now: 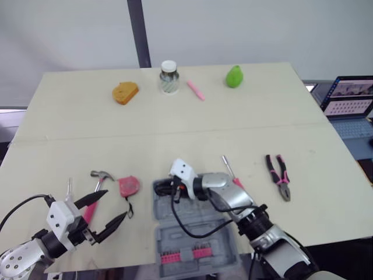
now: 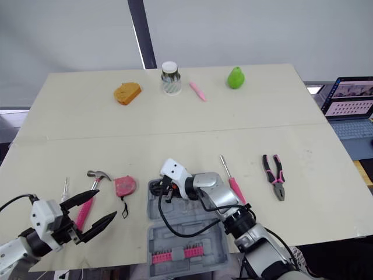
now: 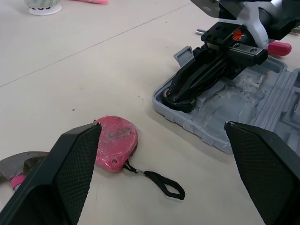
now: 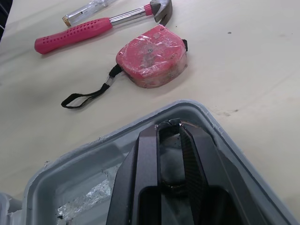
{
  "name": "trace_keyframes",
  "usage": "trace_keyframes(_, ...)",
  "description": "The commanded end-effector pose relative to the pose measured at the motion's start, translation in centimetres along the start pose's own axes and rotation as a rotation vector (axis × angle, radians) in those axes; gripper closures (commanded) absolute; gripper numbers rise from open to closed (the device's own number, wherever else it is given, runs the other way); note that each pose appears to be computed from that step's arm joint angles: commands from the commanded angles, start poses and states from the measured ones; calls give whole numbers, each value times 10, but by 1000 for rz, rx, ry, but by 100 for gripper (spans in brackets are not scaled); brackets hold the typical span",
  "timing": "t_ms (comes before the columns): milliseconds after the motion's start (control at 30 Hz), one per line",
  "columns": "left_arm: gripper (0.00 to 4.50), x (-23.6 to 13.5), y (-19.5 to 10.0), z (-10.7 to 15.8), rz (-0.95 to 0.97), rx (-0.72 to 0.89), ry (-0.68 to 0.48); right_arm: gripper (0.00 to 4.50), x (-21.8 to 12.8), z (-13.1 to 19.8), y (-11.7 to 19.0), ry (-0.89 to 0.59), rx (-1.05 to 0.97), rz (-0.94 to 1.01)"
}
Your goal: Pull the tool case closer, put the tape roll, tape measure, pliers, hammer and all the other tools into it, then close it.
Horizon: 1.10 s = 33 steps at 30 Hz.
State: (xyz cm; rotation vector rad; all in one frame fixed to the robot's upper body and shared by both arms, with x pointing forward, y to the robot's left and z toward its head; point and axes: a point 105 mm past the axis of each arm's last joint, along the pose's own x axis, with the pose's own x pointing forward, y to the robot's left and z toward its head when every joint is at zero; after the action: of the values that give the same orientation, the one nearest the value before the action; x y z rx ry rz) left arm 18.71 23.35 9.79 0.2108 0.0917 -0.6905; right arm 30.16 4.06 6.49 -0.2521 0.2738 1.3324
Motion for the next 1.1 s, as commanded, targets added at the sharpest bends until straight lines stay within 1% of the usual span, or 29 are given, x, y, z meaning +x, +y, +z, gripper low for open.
trace_keyframes(33, 0, 1, -2, 6, -14, 16, -19, 375, 5, 5, 5, -1, -42, 14)
trace_keyframes(233, 0, 1, -4, 4, -16, 12, -17, 375, 6, -8, 3, 67, -65, -12)
trace_keyframes(533, 0, 1, -5, 1, -22, 8, -17, 375, 9, -13, 8, 101, -83, -6)
trace_keyframes(1000, 0, 0, -7, -2, -44, -8, -17, 375, 8, -17, 9, 118, -94, -1)
trace_keyframes(1100, 0, 0, -8, -2, -50, -10, -17, 375, 8, -11, 9, 91, -92, -1)
